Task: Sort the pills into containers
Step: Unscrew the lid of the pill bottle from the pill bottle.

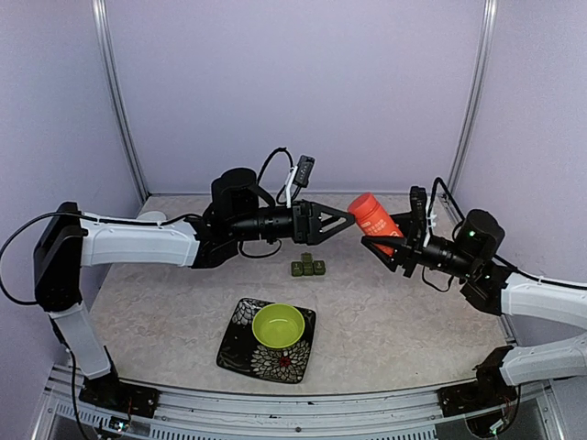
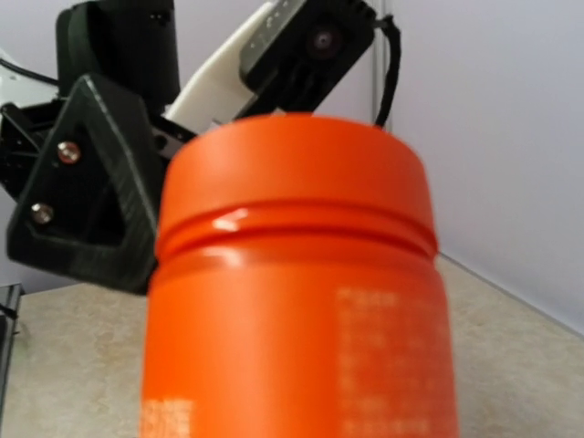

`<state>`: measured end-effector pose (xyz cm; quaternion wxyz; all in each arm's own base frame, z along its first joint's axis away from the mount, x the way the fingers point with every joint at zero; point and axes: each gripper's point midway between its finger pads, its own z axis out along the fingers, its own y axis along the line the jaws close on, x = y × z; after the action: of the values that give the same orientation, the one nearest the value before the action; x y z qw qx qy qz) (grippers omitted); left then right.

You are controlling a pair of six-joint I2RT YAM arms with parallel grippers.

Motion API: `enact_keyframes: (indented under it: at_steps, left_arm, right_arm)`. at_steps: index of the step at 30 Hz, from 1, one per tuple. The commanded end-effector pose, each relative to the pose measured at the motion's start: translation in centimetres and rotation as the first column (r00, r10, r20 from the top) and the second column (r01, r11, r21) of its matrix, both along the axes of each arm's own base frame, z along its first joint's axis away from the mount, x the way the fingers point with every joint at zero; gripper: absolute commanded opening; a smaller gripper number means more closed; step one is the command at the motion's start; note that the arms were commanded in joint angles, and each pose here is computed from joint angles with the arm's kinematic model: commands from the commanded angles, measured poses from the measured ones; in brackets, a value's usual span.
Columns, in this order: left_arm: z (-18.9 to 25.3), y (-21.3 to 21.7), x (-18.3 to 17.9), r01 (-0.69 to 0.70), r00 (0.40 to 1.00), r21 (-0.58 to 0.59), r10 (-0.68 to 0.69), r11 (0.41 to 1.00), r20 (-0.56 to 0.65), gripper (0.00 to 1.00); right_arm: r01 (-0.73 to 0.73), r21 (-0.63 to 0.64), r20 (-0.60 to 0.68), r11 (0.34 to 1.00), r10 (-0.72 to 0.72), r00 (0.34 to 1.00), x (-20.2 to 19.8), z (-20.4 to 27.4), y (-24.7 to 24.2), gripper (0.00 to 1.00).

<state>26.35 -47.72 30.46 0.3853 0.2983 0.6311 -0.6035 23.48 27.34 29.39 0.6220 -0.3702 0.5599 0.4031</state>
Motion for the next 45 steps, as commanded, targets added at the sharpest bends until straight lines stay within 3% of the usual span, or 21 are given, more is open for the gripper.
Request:
enact_keyframes:
  at_steps: [1, 15, 25, 45]
  left_arm:
    - [3.4, 2.0, 0.2, -0.063, 0.989, -0.06, 0.07, 0.996, 0.128, 0.99]
    - [4.2, 0.4, -2.3, 0.078, 0.98, -0.106, -0.056, 0.991, 0.191, 0.99]
    - [4.5, 0.5, -3.9, 0.115, 0.965, -0.134, -0.078, 0.984, 0.252, 0.99]
    - [4.9, 1.6, -4.8, 0.143, 0.96, -0.133, -0.104, 0.981, 0.261, 0.95]
  right_arm:
    - [-0.074, 0.026, 0.011, 0.997, 0.073, 0.997, -1.3, 1.7, 0.7, 0.04]
    - [-0.155, -0.007, -0.075, 0.988, 0.154, 0.985, -1.5, 0.0, 5.8, 0.04]
    - [0.002, -0.024, -0.169, 1.0, -0.006, 0.986, 1.6, -1.8, 5.4, 0.05]
    - [0.181, -0.038, -0.151, 0.983, -0.185, 0.971, 3.4, -1.2, 1.8, 0.08]
